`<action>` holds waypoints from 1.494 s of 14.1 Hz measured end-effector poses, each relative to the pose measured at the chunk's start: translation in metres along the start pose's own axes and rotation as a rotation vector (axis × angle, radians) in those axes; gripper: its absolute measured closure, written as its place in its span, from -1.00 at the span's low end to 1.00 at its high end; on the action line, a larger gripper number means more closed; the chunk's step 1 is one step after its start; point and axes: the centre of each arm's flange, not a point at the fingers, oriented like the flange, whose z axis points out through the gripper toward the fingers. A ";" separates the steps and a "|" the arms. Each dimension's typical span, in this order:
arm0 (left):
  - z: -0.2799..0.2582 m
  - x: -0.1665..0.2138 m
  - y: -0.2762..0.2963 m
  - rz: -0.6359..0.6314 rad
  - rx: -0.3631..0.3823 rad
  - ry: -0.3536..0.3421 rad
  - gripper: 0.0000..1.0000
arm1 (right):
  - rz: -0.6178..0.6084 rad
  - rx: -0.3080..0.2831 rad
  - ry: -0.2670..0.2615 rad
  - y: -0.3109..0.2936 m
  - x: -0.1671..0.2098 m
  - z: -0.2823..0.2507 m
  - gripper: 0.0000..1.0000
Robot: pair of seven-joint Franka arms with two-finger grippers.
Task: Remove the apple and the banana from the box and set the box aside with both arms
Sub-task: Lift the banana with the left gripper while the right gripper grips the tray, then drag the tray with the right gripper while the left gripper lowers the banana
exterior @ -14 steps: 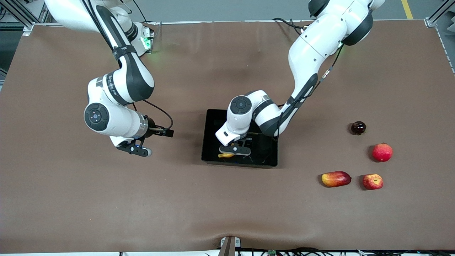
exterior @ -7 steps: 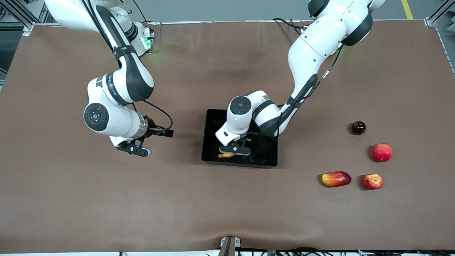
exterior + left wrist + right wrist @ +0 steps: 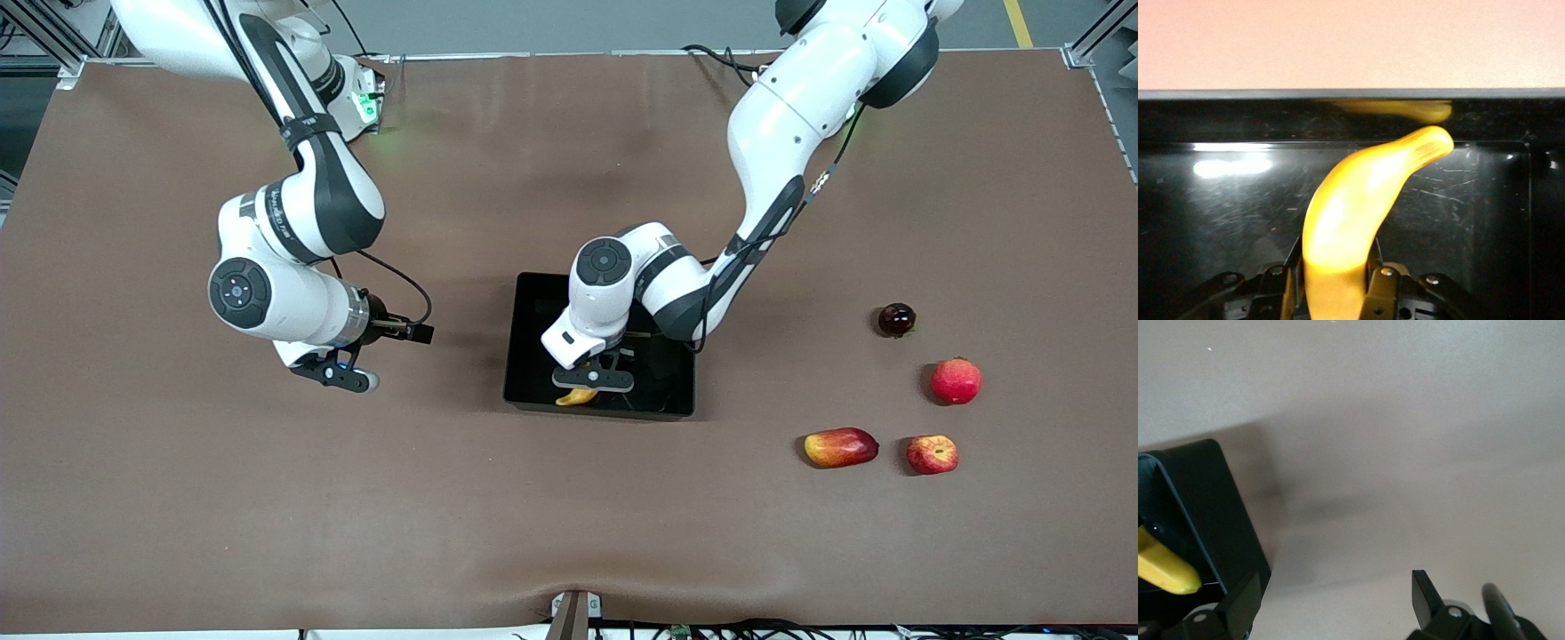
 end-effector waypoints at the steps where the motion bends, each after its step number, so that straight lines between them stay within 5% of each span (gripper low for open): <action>1: -0.012 0.003 -0.002 -0.002 0.010 0.004 0.25 | -0.001 0.004 0.002 -0.001 0.000 0.000 -1.00; 6: -0.089 0.062 -0.074 -0.042 0.035 0.055 0.25 | 0.004 0.034 0.049 -0.037 -0.014 0.015 -1.00; 9: -0.116 0.104 -0.192 -0.048 0.051 -0.003 0.25 | -0.004 0.055 0.096 -0.069 -0.021 0.049 -1.00; 13: -0.082 0.112 -0.359 -0.016 0.062 -0.106 0.25 | 0.011 0.090 0.152 -0.114 -0.032 0.098 -1.00; 18: -0.061 0.070 -0.423 -0.036 0.106 -0.196 0.25 | -0.035 0.096 0.194 -0.148 -0.043 0.137 0.04; 21: -0.059 0.036 -0.432 -0.177 0.142 -0.187 0.25 | -0.023 0.092 0.202 -0.142 -0.034 0.136 0.66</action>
